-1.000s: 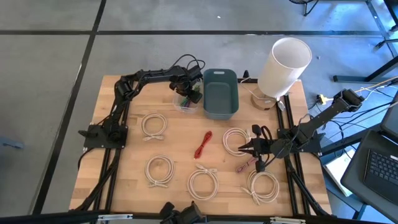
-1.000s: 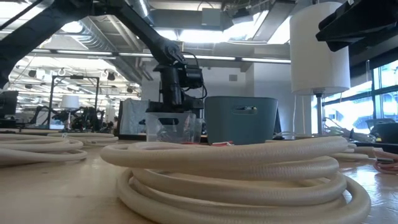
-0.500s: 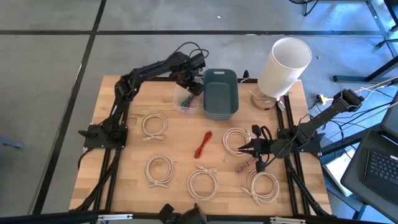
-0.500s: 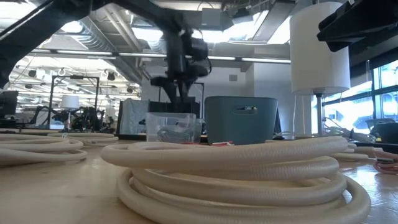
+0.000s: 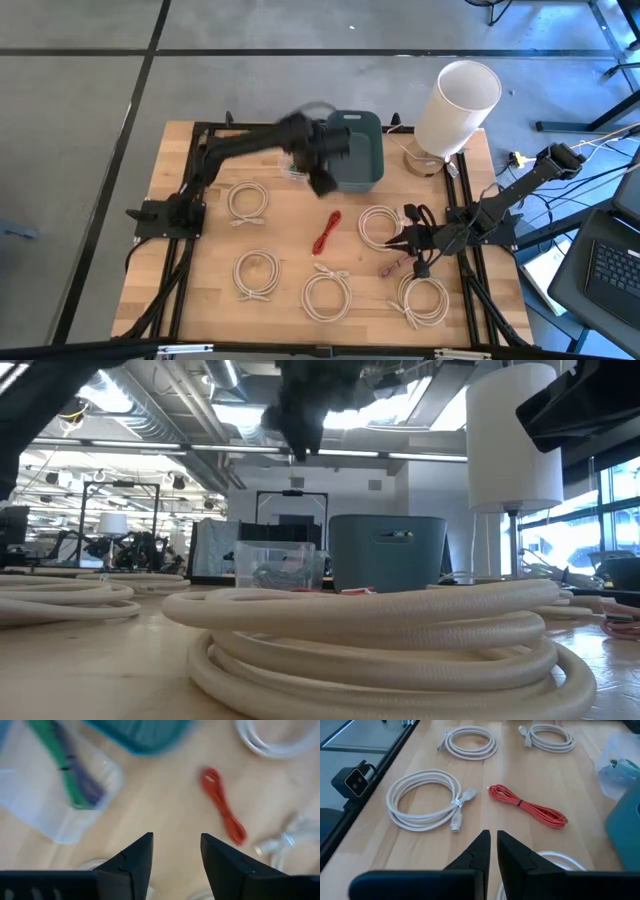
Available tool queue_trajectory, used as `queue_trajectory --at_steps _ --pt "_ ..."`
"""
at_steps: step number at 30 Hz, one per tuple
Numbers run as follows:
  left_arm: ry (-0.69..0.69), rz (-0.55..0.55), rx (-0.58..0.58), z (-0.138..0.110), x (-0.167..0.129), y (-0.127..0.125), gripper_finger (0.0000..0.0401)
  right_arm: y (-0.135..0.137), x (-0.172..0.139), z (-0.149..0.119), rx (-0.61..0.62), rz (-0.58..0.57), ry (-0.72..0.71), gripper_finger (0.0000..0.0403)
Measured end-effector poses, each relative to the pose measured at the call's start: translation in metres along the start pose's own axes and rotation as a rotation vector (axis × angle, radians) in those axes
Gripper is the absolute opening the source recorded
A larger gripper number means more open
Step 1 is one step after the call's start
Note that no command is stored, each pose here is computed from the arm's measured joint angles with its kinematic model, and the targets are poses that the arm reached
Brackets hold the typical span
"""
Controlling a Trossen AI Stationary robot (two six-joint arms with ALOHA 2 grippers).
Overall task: Pick and place USB-C Cables
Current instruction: Put the red USB cable into the transparent bin
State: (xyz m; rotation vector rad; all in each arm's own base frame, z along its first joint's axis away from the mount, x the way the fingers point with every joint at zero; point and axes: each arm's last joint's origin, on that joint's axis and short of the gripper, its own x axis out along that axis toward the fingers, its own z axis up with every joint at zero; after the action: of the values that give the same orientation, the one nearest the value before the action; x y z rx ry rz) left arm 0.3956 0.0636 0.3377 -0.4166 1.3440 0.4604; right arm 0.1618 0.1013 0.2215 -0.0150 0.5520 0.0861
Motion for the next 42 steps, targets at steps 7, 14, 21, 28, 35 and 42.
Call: queue_trajectory --at_steps 7,14,21,28,35,42 --pt "-0.101 0.087 0.138 -0.061 -0.012 -0.097 0.0150 0.001 0.000 -0.001 0.049 0.028 0.012 0.0037" --pt "-0.349 0.219 0.055 -0.110 0.014 -0.157 0.0148 0.001 0.000 0.000 0.079 0.031 0.011 0.0037" --pt "-0.353 0.094 -0.044 -0.105 0.068 -0.166 0.0148 0.002 0.000 0.002 0.094 0.041 -0.014 0.0037" --pt "-0.292 0.141 -0.223 -0.077 0.106 -0.126 0.0148 0.003 0.000 0.003 0.128 0.085 -0.007 0.0037" --pt "-0.214 0.018 -0.343 -0.065 0.153 -0.099 0.0148 0.003 0.000 0.003 0.142 0.093 -0.002 0.0037" --pt "-0.185 -0.132 -0.351 -0.067 0.180 -0.093 0.0148 0.003 0.000 0.002 0.139 0.091 0.004 0.0037"
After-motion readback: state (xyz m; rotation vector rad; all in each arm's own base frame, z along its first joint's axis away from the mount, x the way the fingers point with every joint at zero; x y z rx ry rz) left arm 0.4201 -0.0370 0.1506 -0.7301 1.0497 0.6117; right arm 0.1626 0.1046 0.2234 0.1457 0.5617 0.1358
